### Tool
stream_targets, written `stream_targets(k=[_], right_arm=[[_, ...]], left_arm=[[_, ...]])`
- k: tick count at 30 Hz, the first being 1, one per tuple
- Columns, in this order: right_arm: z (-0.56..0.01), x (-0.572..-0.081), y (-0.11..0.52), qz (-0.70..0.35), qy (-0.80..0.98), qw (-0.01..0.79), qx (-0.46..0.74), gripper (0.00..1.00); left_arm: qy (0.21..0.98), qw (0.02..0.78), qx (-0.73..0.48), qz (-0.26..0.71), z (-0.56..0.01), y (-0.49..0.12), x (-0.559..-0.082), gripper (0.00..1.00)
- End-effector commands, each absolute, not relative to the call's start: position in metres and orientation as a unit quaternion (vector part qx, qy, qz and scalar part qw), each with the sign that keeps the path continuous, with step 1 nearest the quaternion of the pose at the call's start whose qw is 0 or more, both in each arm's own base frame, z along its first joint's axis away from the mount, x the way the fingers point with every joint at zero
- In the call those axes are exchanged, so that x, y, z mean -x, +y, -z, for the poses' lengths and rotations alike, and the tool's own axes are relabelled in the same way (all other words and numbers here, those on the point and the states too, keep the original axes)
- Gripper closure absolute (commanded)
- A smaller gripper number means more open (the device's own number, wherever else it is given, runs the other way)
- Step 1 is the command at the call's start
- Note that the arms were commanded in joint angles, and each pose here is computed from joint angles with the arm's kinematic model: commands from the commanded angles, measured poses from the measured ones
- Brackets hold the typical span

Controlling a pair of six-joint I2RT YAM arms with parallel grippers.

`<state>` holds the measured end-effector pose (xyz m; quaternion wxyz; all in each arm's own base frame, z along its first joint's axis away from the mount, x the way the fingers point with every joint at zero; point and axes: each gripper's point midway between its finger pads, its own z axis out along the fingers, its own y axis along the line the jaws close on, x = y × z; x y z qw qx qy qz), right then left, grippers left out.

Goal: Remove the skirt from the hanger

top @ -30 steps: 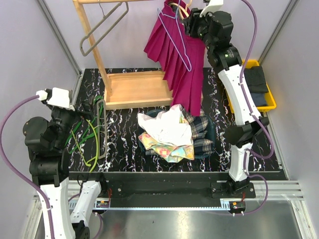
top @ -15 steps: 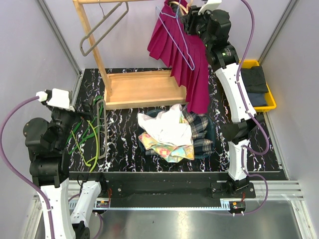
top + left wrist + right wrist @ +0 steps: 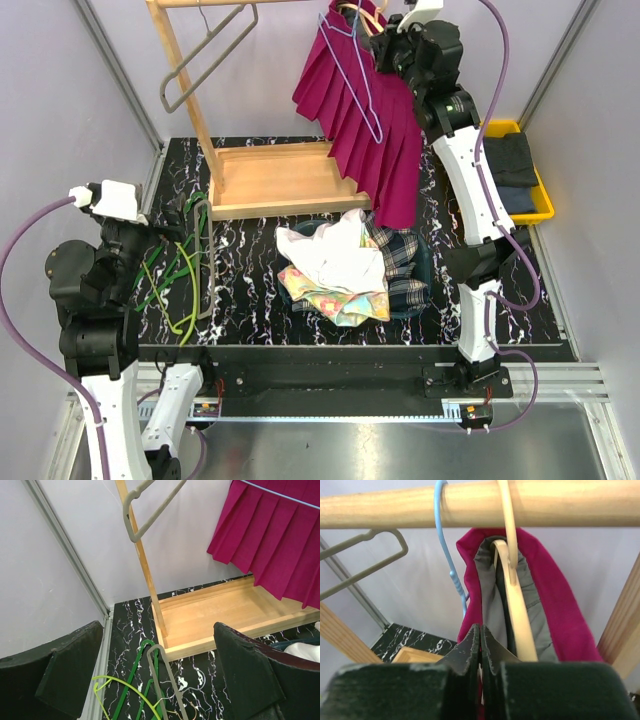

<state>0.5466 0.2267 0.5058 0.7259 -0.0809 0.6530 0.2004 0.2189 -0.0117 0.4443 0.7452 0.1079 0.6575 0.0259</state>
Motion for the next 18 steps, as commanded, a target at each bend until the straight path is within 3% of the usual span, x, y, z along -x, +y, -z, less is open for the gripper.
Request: stream_targets(k=[1, 10, 12, 14, 16, 18], right_arm=[[-0.503, -0.545, 0.227, -0.208, 0.659, 0.718, 0.083, 0.99], [-0.504, -0.541, 0.229, -0.218, 0.66, 0.714, 0.083, 1.0], [-0.511, -0.538, 0.227, -0.219, 0.655, 0.719, 0.08, 0.71], [-0.526, -0.533, 0.223, -0.216, 0.642, 0.732, 0.072, 0.32], [-0.542, -0.53, 0.21, -0.199, 0.63, 0.749, 0.052, 0.2], [-0.553, -0.527, 0.202, -0.184, 0.62, 0.762, 0.045, 0.15]], left_arm=[[0.629, 0.77, -0.099, -0.039, -0.464, -0.007, -0.216, 0.01], [0.622, 0.775, -0.1, -0.043, -0.469, -0.007, -0.213, 0.01], [0.623, 0.775, -0.101, -0.045, -0.469, -0.007, -0.214, 0.01], [0.622, 0.775, -0.101, -0.046, -0.469, -0.007, -0.214, 0.01], [0.621, 0.776, -0.1, -0.048, -0.469, -0.006, -0.213, 0.01], [0.621, 0.776, -0.101, -0.048, -0.469, -0.006, -0.213, 0.01]])
